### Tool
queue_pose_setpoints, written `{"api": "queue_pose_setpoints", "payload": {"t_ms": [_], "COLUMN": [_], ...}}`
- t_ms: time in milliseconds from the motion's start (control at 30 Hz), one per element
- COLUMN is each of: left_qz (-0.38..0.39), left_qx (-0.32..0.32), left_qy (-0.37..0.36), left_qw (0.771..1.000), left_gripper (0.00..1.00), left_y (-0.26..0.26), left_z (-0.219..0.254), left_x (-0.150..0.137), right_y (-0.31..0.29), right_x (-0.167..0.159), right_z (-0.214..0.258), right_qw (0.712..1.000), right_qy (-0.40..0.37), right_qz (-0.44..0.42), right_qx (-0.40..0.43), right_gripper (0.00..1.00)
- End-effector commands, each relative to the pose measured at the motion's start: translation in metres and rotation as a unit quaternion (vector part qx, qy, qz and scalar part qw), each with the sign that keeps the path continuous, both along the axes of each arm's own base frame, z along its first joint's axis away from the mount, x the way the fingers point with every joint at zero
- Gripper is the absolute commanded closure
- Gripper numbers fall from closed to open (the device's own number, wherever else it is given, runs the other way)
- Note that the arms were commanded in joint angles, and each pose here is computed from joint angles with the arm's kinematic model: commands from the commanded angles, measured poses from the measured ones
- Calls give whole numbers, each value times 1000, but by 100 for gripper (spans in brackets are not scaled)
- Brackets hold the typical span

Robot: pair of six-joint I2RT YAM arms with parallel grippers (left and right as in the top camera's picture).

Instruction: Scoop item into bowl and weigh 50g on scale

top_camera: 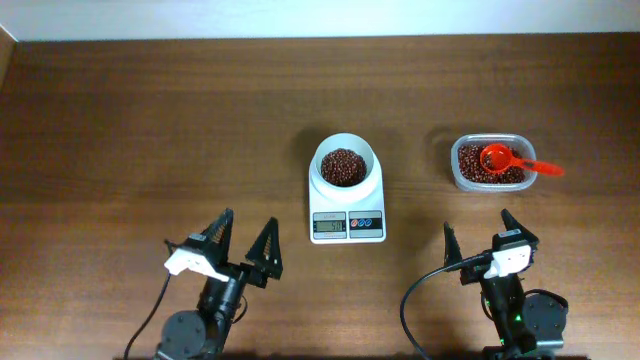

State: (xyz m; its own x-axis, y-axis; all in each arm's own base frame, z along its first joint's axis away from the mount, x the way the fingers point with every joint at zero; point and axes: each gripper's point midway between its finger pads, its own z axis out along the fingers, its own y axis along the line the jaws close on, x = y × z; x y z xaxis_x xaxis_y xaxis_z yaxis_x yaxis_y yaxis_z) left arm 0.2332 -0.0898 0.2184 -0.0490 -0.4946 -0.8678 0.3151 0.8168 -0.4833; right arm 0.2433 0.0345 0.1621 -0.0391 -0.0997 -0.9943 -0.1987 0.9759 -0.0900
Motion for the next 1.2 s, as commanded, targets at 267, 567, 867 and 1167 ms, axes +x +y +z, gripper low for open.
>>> {"api": "queue_pose_setpoints", "payload": {"t_ms": [267,567,867,1167], "left_qz": [53,45,45,45], "left_qx": [207,218,218,218], "left_qy": [39,34,34,34], "left_qw": [976,974,974,974], "left_gripper": [1,1,1,1], "left_y": [29,26,26,26], "left_z": [-59,-59,-59,-59], "left_x": [5,4,4,4], "right_y": [1,1,1,1], "right_x": [0,0,0,0], "right_z": [-3,-3,-3,-3], "right_qw": [1000,1000,1000,1000], "right_qy": [4,4,4,4], "right_qz": [1,1,1,1], "right_qx": [6,6,6,6], "right_gripper": [1,1,1,1]}}
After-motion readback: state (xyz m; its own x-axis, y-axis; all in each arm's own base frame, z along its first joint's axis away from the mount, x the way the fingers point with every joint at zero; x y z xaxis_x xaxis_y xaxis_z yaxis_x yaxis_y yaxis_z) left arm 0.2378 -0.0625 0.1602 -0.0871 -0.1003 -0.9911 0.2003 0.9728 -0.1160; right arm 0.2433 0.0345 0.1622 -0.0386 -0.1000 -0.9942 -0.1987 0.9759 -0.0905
